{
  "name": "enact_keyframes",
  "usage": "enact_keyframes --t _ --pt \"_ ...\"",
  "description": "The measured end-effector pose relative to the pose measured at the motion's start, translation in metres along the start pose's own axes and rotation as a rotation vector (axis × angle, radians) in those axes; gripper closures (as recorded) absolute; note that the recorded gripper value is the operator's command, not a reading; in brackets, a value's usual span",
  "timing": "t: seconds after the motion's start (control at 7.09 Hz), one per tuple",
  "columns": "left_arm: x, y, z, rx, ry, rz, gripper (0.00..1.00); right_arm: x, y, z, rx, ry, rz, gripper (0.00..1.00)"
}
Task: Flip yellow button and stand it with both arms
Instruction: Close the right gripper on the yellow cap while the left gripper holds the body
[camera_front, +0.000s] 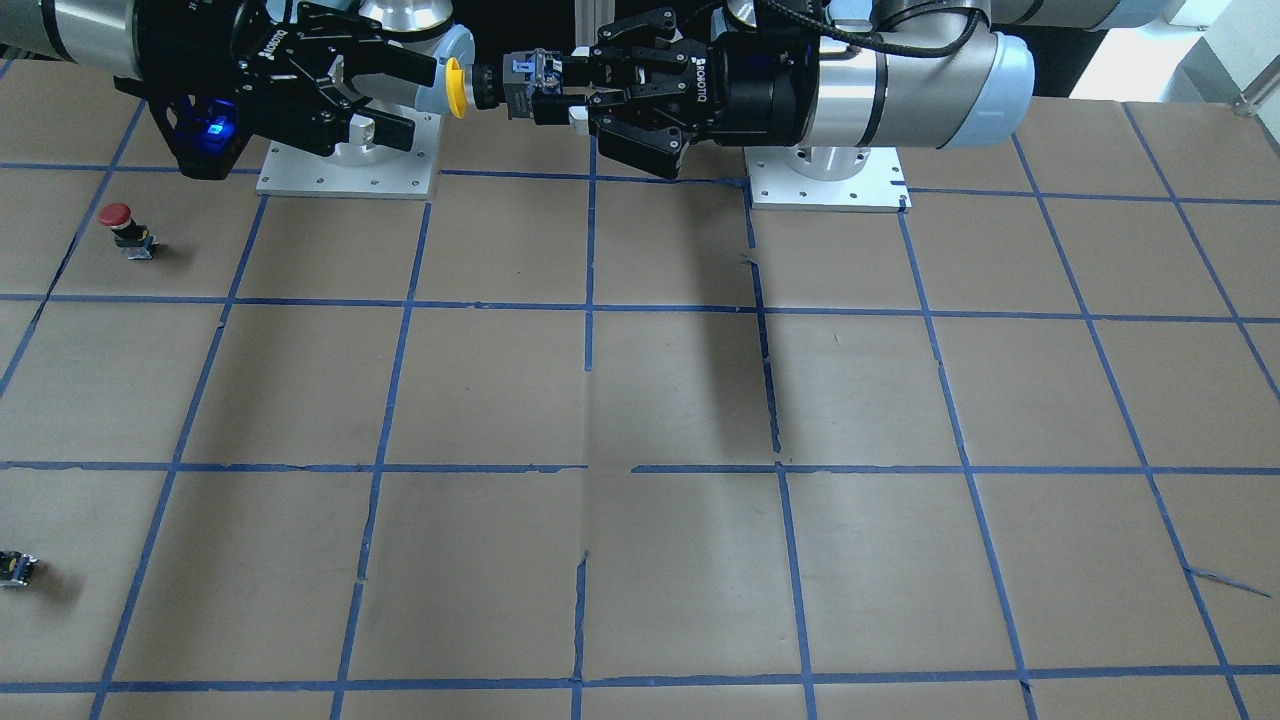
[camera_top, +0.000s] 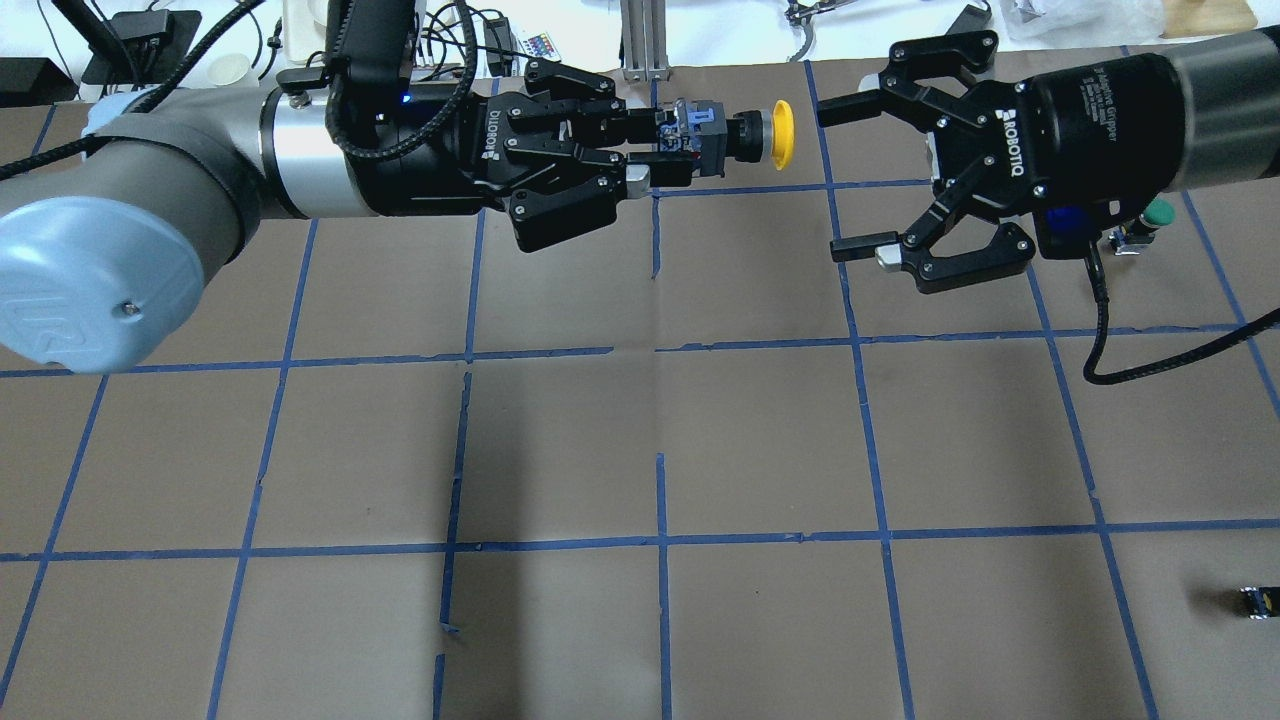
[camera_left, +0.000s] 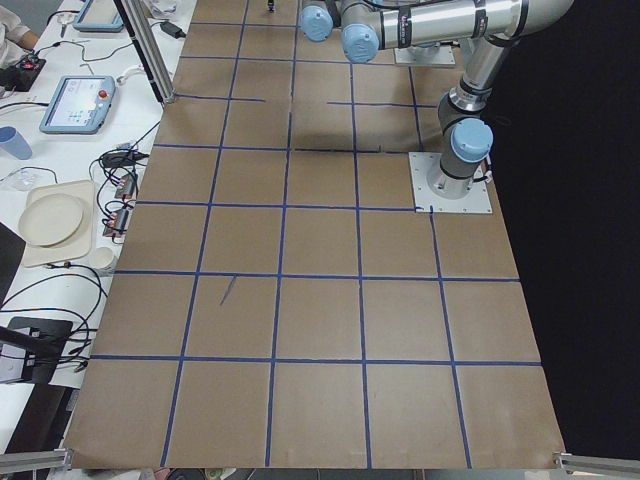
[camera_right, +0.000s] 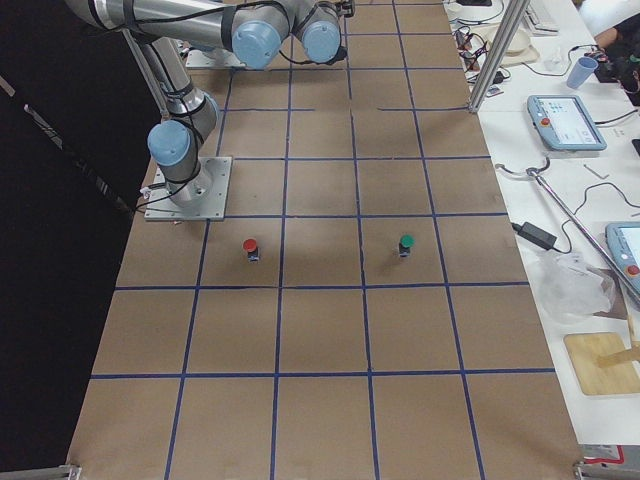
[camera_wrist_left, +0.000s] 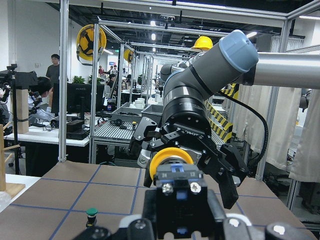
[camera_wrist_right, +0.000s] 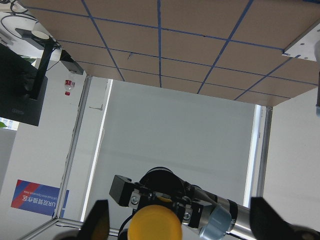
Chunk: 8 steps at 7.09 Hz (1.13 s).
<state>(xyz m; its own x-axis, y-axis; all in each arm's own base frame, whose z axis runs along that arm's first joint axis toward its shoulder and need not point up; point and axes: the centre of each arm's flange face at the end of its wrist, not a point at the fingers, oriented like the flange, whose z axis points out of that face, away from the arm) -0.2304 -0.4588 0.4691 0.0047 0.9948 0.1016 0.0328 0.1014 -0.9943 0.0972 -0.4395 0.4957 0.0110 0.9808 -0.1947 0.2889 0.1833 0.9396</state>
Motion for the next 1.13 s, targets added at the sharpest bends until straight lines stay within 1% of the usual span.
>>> enact_keyframes --t 0.14,0.28,0.71,0.99,1.13 --pt "0.0 -0.001 0.003 0.019 0.0 0.0 0.97 -0.004 0.008 -0.003 0.004 -0.013 0.011 0.0" --pt "0.002 -0.002 0.006 0.032 0.002 0.002 0.97 -0.004 0.013 -0.002 0.006 -0.014 0.016 0.0" --pt "0.002 -0.001 0.008 0.039 0.004 0.003 0.96 -0.002 0.02 0.001 0.005 -0.012 0.042 0.0" --pt "0.001 -0.001 0.008 0.041 0.003 0.001 0.96 -0.005 0.025 0.001 -0.025 -0.043 0.052 0.0" --pt "0.001 -0.001 0.008 0.041 0.003 0.001 0.96 -0.006 0.026 0.005 -0.037 -0.045 0.054 0.0"
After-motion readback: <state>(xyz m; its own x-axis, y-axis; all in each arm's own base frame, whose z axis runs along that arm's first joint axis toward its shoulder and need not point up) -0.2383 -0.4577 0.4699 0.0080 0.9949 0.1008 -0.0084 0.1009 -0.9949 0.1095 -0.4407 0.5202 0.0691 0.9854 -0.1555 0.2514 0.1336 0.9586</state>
